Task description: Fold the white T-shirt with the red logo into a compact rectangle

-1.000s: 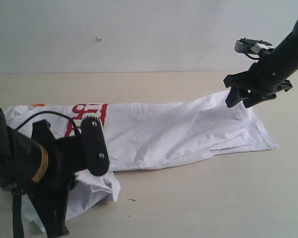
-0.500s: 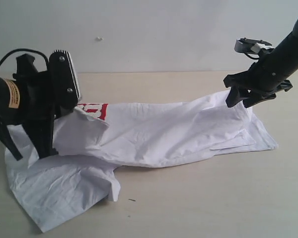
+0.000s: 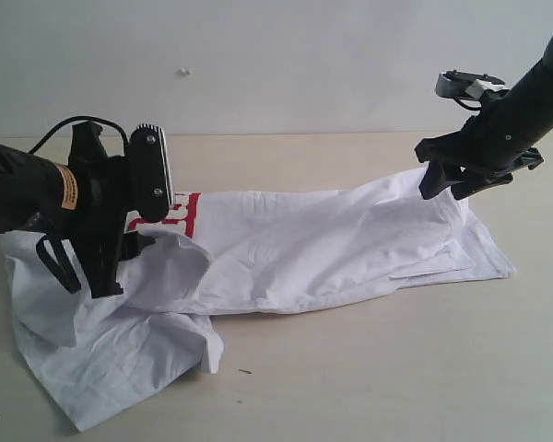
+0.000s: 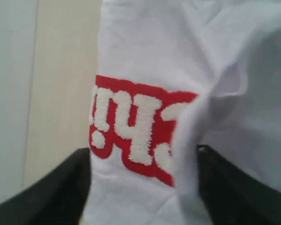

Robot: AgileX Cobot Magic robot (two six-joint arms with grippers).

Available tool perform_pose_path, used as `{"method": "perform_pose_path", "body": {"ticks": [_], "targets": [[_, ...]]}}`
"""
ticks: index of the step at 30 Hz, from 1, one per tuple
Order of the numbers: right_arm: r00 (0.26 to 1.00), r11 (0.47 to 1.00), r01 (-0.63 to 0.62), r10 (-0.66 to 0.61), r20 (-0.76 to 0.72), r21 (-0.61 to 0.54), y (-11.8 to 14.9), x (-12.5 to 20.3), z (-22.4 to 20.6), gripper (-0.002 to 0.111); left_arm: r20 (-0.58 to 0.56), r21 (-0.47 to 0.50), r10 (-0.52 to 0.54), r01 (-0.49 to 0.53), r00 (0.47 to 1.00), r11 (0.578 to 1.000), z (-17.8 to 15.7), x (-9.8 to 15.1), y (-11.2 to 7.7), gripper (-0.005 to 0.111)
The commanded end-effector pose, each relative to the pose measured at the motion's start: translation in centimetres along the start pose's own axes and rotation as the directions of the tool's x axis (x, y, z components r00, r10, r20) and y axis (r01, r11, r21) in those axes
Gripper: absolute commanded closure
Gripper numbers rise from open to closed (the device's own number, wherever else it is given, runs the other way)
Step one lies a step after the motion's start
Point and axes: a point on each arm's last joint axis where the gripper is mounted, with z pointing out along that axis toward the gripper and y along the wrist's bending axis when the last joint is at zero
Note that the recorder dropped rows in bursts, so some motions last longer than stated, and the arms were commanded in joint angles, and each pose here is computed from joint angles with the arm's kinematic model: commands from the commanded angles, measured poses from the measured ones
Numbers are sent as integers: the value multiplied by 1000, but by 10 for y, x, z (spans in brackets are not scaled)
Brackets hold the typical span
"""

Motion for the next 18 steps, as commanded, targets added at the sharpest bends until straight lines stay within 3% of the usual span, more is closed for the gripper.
{"method": "perform_pose_path", "body": {"ticks": [1, 6, 11, 13, 15, 18], "targets": [[1000, 1000, 12, -12, 18, 9, -1, -3, -2, 58, 82, -74, -20, 26, 996, 997, -1, -2, 13, 21], [1000, 1000, 11, -11, 14, 7, -1, -3, -2, 58, 147, -146, -41, 63, 988, 987, -2, 4, 26, 29], [1000, 1000, 10, -11, 24, 11, -1, -3, -2, 58, 142, -171, -73, 98, 987, 980, -2, 15, 33, 59], [1000, 1000, 10, -11, 24, 11, -1, -3, -2, 58, 140, -169, -74, 97, 987, 981, -1, 16, 33, 66], [1000, 1000, 11, -11, 22, 11, -1, -3, -2, 58, 141, -163, -96, 119, 985, 979, 1, 16, 32, 60], [1000, 1000, 11, -11, 22, 11, -1, -3, -2, 58, 136, -148, -119, 139, 984, 979, 6, 17, 30, 41]]}}
